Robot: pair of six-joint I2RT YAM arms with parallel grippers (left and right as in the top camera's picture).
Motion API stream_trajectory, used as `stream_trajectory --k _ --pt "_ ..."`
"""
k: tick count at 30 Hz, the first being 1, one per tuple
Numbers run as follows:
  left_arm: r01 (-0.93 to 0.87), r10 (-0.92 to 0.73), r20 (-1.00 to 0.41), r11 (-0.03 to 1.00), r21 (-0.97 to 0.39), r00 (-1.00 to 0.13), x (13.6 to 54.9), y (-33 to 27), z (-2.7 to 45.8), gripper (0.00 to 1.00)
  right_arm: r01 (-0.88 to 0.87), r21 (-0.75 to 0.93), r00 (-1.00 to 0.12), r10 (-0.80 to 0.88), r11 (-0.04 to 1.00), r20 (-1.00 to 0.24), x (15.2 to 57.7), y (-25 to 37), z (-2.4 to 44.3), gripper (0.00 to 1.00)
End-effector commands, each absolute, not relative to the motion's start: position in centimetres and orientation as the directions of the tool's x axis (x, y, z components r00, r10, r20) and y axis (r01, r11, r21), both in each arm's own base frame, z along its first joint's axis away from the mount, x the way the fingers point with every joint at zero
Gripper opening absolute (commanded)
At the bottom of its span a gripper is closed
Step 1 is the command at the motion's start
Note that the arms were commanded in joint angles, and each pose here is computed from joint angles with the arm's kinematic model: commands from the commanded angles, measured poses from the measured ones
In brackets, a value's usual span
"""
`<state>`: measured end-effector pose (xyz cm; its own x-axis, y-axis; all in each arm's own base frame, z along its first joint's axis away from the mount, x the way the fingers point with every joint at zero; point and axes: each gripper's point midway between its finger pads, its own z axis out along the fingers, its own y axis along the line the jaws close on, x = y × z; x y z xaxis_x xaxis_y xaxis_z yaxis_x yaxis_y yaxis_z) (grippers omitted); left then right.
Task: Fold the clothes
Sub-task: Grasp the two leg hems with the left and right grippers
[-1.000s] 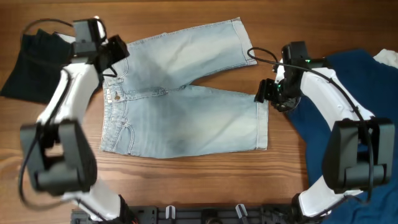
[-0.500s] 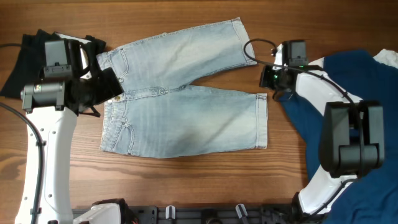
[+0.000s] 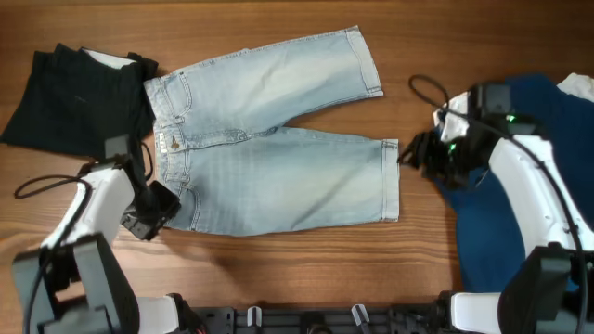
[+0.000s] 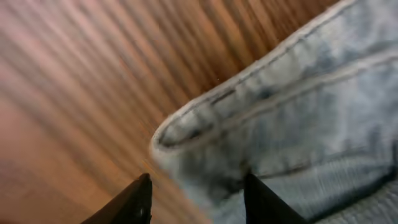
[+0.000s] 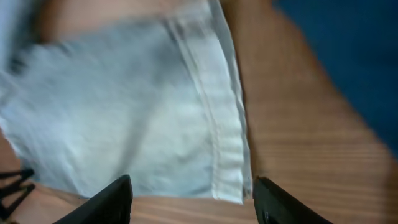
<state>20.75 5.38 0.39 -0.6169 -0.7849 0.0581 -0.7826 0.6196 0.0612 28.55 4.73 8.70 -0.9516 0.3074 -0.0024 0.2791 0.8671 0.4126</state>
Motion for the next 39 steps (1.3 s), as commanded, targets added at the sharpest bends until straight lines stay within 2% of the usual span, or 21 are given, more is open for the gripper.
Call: stream_trajectory --k 1,4,5,7,9,10,12,14,18,20,21,23,24,25,26,27,28,32,36,39 --pt "-0.799 -0.8 0.111 0.597 0.065 -0.589 20.4 4.8 -1.7 0.37 0.308 0.428 -0.951 0.281 0.85 0.126 24.7 6.4 5.1 0.65" --pt "-0.8 -0.799 0.147 0.597 0.067 -0.584 20.2 4.4 -2.4 0.07 0.325 0.463 -0.945 0.271 0.825 0.181 22.2 7.8 2.4 0.67" --pt "-0.8 -0.798 0.149 0.597 0.064 -0.584 20.2 4.3 -2.4 0.04 0.349 0.456 -0.936 0.28 0.819 0.213 21.1 8.1 1.6 0.67" --pt "-0.8 -0.798 0.149 0.597 0.064 -0.584 20.2 4.3 -2.4 0.04 0.374 0.433 -0.921 0.273 0.821 0.277 18.5 8.5 0.2 0.66" --pt "-0.8 -0.798 0.151 0.597 0.066 -0.583 20.2 4.3 -2.4 0.04 0.369 0.43 -0.922 0.264 0.824 0.284 17.7 8.7 -0.5 0.64" --pt "-0.8 -0.798 0.151 0.597 0.066 -0.583 20.1 4.3 -2.4 0.04 0.362 0.446 -0.926 0.261 0.819 0.273 17.9 9.0 -0.6 0.59" --pt "-0.799 -0.798 0.153 0.597 0.067 -0.583 20.1 4.3 -2.3 0.04 0.334 0.471 -0.941 0.259 0.816 0.218 19.1 9.1 -0.8 0.54" --pt "-0.799 -0.798 0.154 0.597 0.068 -0.583 20.1 4.3 -2.3 0.04 0.338 0.477 -0.941 0.291 0.811 0.171 20.5 8.9 -0.9 0.53" --pt "-0.797 -0.796 0.157 0.6 0.07 -0.585 20.0 4.3 -2.3 0.04 0.476 0.344 -0.879 0.427 0.809 0.211 20.0 7.1 -1.8 0.54" --pt "-0.798 -0.796 0.154 0.599 0.068 -0.585 20.1 4.3 -2.3 0.04 0.474 0.348 -0.88 0.43 0.809 0.2 20.3 7.1 -1.8 0.49" --pt "-0.798 -0.796 0.153 0.599 0.067 -0.585 20.1 4.3 -2.3 0.04 0.48 0.33 -0.877 0.44 0.813 0.191 20.3 6.7 -2.0 0.4" --pt "-0.798 -0.796 0.153 0.599 0.067 -0.586 20.1 4.3 -2.3 0.04 0.501 0.299 -0.865 0.468 0.812 0.181 20.4 6.2 -2.2 0.33" --pt "-0.798 -0.796 0.154 0.599 0.068 -0.585 20.1 4.3 -2.3 0.04 0.508 0.296 -0.861 0.475 0.809 0.181 20.4 6.1 -2.2 0.21" --pt "-0.798 -0.796 0.153 0.599 0.067 -0.585 20.1 4.3 -2.3 0.04 0.517 0.29 -0.856 0.484 0.805 0.183 20.4 6.1 -2.2 0.17" --pt "-0.798 -0.796 0.153 0.599 0.067 -0.585 20.1 4.3 -2.3 0.04 0.521 0.277 -0.854 0.491 0.808 0.174 20.4 5.8 -2.3 0.24" --pt "-0.798 -0.796 0.153 0.599 0.067 -0.585 20.1 4.3 -2.3 0.04 0.527 0.276 -0.85 0.498 0.804 0.173 20.5 5.7 -2.2 0.39" --pt "-0.798 -0.796 0.153 0.599 0.067 -0.586 20.1 4.3 -2.3 0.04 0.527 0.271 -0.85 0.499 0.806 0.169 20.7 5.6 -2.0 0.45" --pt "-0.798 -0.796 0.15 0.599 0.064 -0.586 20.3 4.4 -2.3 0.04 0.556 0.18 -0.831 0.55 0.812 0.086 21.4 2.9 -1.3 0.55" --pt "-0.798 -0.796 0.15 0.599 0.064 -0.586 20.3 4.4 -2.3 0.04 0.484 0.228 -0.874 0.481 0.845 0.073 21.8 2.8 -1.1 0.56" --pt "-0.798 -0.796 0.15 0.599 0.064 -0.586 20.3 4.4 -2.3 0.04 0.257 0.454 -0.96 0.279 0.853 0.019 23.2 6.3 0.1 0.49"
